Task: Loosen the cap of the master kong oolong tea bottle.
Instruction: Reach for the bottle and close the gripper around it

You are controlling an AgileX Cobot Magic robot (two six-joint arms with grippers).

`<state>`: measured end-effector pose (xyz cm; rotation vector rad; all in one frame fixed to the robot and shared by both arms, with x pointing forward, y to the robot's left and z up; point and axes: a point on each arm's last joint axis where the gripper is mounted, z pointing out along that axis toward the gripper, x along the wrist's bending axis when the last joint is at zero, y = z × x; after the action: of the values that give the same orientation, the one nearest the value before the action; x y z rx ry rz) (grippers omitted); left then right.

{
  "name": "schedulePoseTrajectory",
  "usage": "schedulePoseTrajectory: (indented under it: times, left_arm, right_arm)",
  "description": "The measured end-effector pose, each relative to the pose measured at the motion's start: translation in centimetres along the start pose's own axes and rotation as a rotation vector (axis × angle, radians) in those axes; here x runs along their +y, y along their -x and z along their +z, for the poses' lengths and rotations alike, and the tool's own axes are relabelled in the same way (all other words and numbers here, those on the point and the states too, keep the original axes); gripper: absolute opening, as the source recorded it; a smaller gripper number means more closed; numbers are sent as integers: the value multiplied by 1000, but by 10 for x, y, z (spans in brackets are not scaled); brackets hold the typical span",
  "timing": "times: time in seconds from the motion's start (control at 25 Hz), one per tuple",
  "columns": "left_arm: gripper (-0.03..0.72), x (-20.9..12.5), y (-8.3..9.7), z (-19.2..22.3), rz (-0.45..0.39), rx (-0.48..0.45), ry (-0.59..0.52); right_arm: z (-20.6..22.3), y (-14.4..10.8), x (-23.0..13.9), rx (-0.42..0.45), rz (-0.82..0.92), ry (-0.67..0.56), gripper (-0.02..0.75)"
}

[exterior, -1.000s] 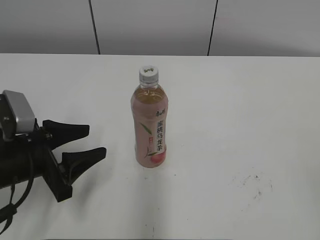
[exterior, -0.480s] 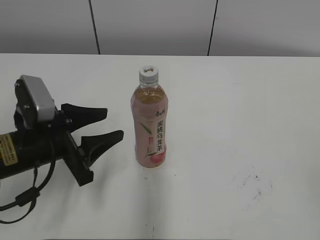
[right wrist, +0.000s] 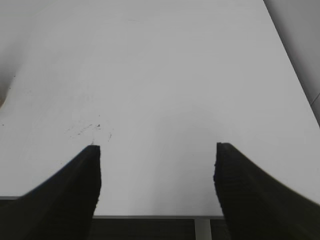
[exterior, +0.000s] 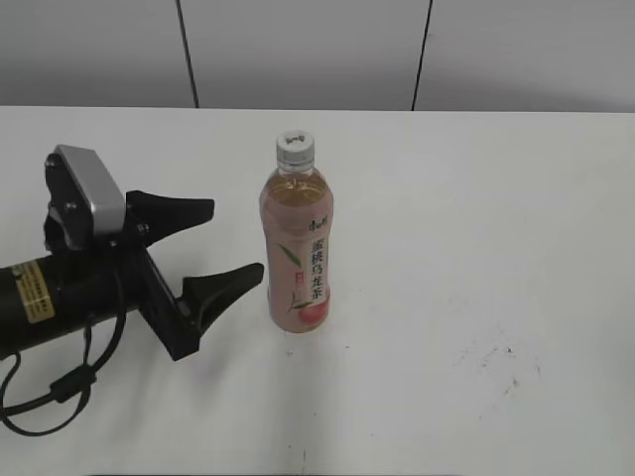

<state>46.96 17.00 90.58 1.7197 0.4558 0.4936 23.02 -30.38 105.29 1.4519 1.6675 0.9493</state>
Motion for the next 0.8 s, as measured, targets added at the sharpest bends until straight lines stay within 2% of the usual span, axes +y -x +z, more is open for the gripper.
schedulePoseTrajectory:
  times: [0.28,0.52,0.8]
  left_arm:
    - [589,-20,13,12,-43,-58,-62]
    - [589,-22,20,30,-61,-52,-56]
    - [589,-22,10,47,-116,9,-33]
  right_arm:
    - [0,0,0,0,0,0,534]
    - [0,0,0,0,0,0,534]
    - [0,0,0,0,0,0,534]
